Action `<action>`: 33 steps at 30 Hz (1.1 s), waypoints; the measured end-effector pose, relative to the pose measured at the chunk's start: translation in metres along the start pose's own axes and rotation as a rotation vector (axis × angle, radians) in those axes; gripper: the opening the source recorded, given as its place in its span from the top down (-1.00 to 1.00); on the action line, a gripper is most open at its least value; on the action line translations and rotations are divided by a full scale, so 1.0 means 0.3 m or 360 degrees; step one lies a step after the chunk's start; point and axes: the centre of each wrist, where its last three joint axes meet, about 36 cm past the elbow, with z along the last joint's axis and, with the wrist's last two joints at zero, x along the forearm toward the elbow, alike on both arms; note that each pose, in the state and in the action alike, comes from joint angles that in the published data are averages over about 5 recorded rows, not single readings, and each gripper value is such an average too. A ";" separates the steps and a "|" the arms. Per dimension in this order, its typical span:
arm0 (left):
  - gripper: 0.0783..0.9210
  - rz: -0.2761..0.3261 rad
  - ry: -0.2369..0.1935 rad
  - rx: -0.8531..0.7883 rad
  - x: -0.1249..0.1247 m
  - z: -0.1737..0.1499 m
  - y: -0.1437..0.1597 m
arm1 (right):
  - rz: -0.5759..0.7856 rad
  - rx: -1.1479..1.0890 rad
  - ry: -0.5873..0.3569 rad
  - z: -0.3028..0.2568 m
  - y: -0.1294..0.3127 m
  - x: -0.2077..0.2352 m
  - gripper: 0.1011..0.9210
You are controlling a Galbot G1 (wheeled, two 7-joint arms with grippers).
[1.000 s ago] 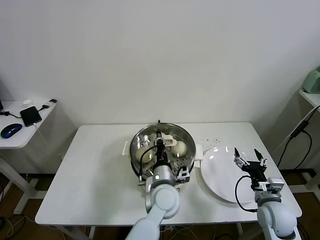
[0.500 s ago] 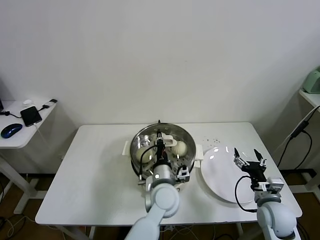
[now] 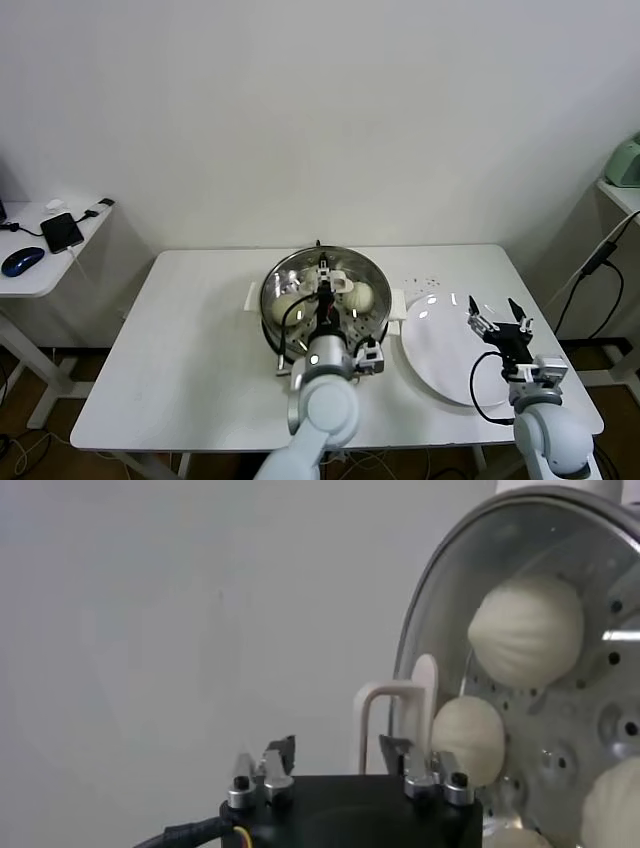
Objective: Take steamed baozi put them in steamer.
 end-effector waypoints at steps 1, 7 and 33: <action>-0.41 0.0003 -0.0004 0.0011 0.007 0.001 0.006 | 0.0000 -0.0001 0.0000 0.000 0.000 0.000 -0.76; -0.73 0.0013 -0.0015 0.0080 0.049 0.014 0.042 | 0.0000 -0.0002 -0.0002 0.000 0.002 -0.001 -0.76; -0.77 -0.0054 0.0043 0.0410 0.171 0.408 0.132 | -0.0201 -0.0070 -0.0100 0.064 0.045 0.046 -0.76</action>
